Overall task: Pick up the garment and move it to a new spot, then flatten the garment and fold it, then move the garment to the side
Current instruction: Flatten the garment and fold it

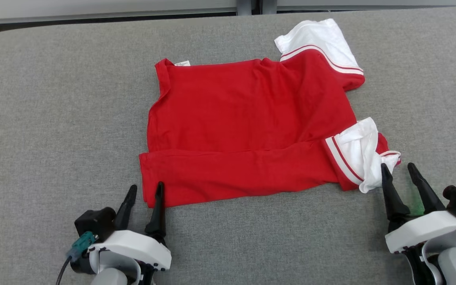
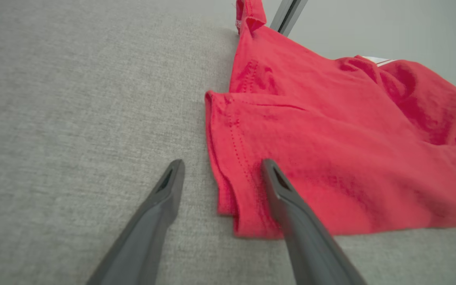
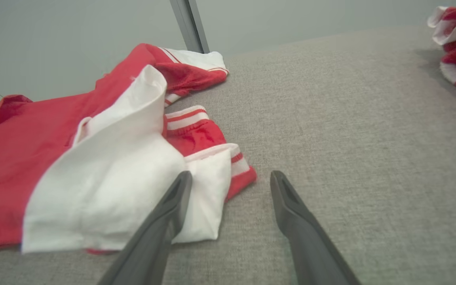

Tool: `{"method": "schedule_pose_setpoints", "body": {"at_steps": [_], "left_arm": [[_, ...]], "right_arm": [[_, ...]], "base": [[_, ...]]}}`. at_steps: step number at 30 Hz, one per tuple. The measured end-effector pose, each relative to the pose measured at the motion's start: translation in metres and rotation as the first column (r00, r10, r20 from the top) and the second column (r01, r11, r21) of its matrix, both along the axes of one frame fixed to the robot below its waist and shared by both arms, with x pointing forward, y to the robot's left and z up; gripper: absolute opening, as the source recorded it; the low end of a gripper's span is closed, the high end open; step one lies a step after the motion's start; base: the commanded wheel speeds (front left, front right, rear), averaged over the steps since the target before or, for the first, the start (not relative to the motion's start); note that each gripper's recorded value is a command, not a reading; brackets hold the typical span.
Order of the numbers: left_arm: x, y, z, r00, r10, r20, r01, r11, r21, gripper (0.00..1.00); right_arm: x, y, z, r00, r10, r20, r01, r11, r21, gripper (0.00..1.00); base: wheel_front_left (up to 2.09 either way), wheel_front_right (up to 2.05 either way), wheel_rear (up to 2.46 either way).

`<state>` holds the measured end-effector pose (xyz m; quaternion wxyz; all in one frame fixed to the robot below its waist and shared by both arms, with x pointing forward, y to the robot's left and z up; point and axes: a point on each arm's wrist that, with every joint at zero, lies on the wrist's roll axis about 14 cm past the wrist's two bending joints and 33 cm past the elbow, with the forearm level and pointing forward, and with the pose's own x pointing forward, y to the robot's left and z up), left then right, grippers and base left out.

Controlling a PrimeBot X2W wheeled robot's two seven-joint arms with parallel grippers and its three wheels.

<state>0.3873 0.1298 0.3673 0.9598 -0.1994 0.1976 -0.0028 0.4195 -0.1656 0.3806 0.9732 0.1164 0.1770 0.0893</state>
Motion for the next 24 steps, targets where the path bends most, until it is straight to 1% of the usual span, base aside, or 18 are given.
{"method": "schedule_pose_setpoints", "body": {"at_steps": [2,4,5,6,7,8,13,17,24], "left_arm": [[0.003,-0.002,-0.002,1.000,0.000,-0.004,0.000,1.000,-0.010,1.00],[0.007,-0.003,-0.005,1.000,0.004,-0.014,-0.005,0.999,-0.050,1.00],[0.009,-0.004,-0.007,1.000,-0.002,-0.016,0.001,0.999,-0.048,0.79],[0.010,-0.007,-0.008,1.000,-0.011,-0.018,0.010,0.999,-0.050,0.15],[0.011,-0.007,-0.009,1.000,-0.012,-0.020,0.011,0.998,-0.058,0.00],[0.012,-0.008,-0.009,1.000,-0.016,-0.017,0.015,0.998,-0.056,0.00],[0.014,-0.011,-0.007,1.000,-0.029,0.000,0.029,0.999,-0.046,0.00],[0.015,-0.013,-0.001,0.999,-0.027,0.025,0.028,0.998,-0.053,0.00],[0.003,-0.009,0.014,0.998,0.010,0.064,-0.005,0.997,-0.078,0.00]], "right_arm": [[0.001,0.003,-0.005,1.000,0.010,-0.016,-0.010,1.000,0.005,1.00],[0.004,0.009,-0.014,0.999,0.029,-0.046,-0.029,0.999,0.016,1.00],[0.006,0.011,-0.017,0.998,0.036,-0.056,-0.035,0.999,0.023,1.00],[0.007,0.013,-0.019,0.997,0.040,-0.065,-0.038,0.999,0.029,0.88],[0.008,0.013,-0.021,0.996,0.043,-0.074,-0.041,0.999,0.034,0.38],[0.009,0.014,-0.022,0.996,0.047,-0.080,-0.044,0.998,0.039,0.00],[0.010,0.019,-0.023,0.994,0.057,-0.091,-0.051,0.996,0.070,0.00],[0.012,0.018,-0.014,0.998,0.042,-0.043,-0.038,0.995,0.089,0.00],[0.002,-0.003,0.001,0.999,-0.048,0.010,0.046,0.990,0.130,0.00]], "base": [[0.00,0.00,0.00],[0.00,0.00,0.00],[0.00,0.00,0.00],[0.00,0.00,0.00],[0.00,0.00,0.00],[0.00,0.00,0.00],[0.00,0.00,0.00],[0.00,0.00,0.00],[0.00,0.00,0.00]]}}
